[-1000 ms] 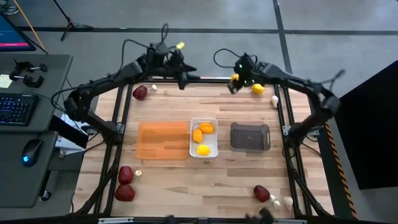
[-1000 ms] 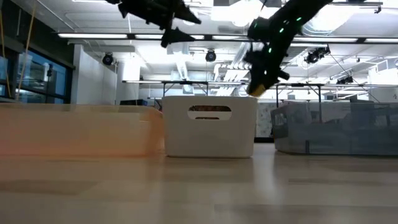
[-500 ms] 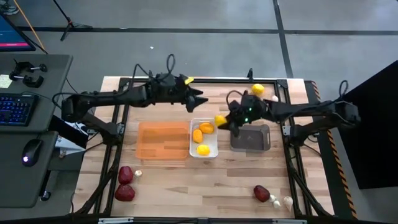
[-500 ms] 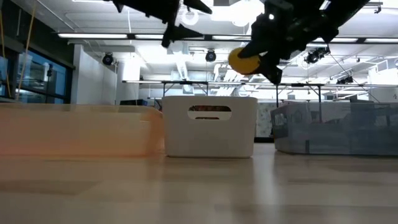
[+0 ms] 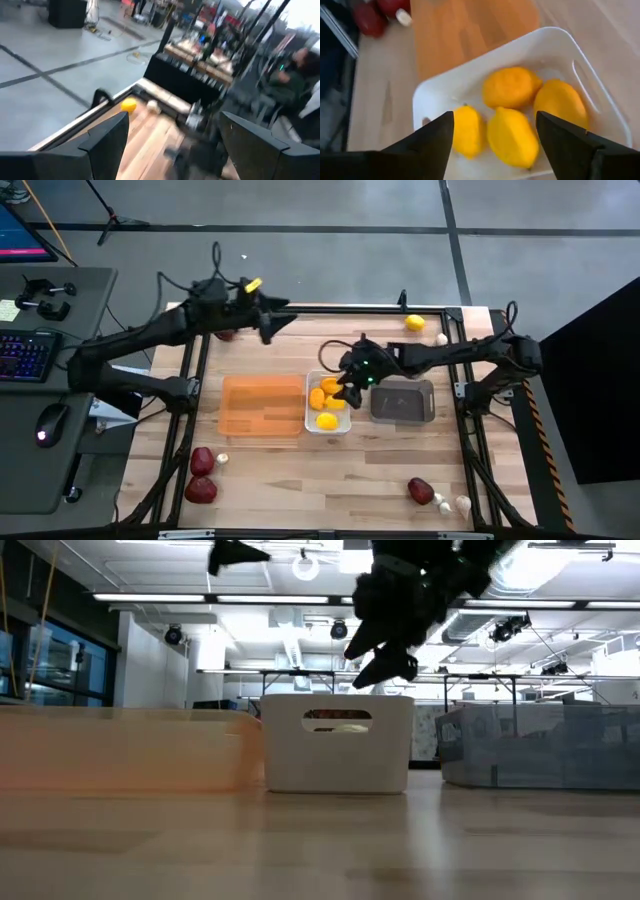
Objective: Sort produce into baskets
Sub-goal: Put the yellow lemon into the white bin
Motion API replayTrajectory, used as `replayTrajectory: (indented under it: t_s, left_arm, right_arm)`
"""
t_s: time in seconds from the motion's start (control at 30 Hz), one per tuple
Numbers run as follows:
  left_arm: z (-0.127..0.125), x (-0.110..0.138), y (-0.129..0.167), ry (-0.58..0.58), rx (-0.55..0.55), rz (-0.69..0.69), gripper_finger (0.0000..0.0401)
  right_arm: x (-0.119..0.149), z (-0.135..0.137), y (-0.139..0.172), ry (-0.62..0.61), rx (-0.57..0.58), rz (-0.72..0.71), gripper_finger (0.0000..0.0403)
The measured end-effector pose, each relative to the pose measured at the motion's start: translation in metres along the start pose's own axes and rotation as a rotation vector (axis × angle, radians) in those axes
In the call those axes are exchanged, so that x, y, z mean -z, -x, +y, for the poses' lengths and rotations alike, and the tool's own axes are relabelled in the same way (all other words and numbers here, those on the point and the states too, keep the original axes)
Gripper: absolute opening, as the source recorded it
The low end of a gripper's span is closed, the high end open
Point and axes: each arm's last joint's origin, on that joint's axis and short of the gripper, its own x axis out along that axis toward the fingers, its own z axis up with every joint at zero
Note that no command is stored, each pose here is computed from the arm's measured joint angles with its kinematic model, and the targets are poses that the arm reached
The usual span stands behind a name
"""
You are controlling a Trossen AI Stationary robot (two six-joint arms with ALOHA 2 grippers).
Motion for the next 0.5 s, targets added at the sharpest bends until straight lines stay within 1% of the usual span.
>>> replayTrajectory:
  t_s: [0.07,0.1,0.17,0.2,0.3,0.37,0.43,0.5]
  left_arm:
    - [0.0,0.0,0.017,-0.033,-0.012,0.032,0.0296]
    - [0.0,0.002,0.025,-0.047,-0.023,0.059,0.0296]
    - [0.002,0.006,0.036,-0.078,-0.046,0.118,0.0296]
    - [0.003,0.009,0.039,-0.089,-0.053,0.146,0.0296]
    - [0.007,0.028,0.039,-0.088,-0.043,0.17,0.0296]
    - [0.012,0.044,0.035,-0.074,-0.017,0.157,0.0296]
    - [0.018,0.065,0.028,-0.016,0.008,0.155,0.0296]
    - [0.022,0.082,0.022,0.074,0.04,0.154,0.0296]
  right_arm:
    - [-0.012,0.0,0.009,0.018,0.052,0.049,0.0275]
    - [-0.018,-0.001,0.016,0.019,0.104,0.055,0.0276]
    - [-0.026,-0.011,0.028,-0.013,0.242,0.054,0.0276]
    - [-0.025,-0.019,0.034,-0.048,0.319,0.069,0.0276]
    - [-0.021,-0.048,0.052,-0.236,0.486,0.065,0.0277]
    - [-0.011,-0.069,0.063,-0.371,0.563,0.06,0.0277]
    - [-0.001,-0.09,0.071,-0.482,0.628,0.048,0.0277]
    - [0.008,-0.112,0.08,-0.611,0.679,0.047,0.0277]
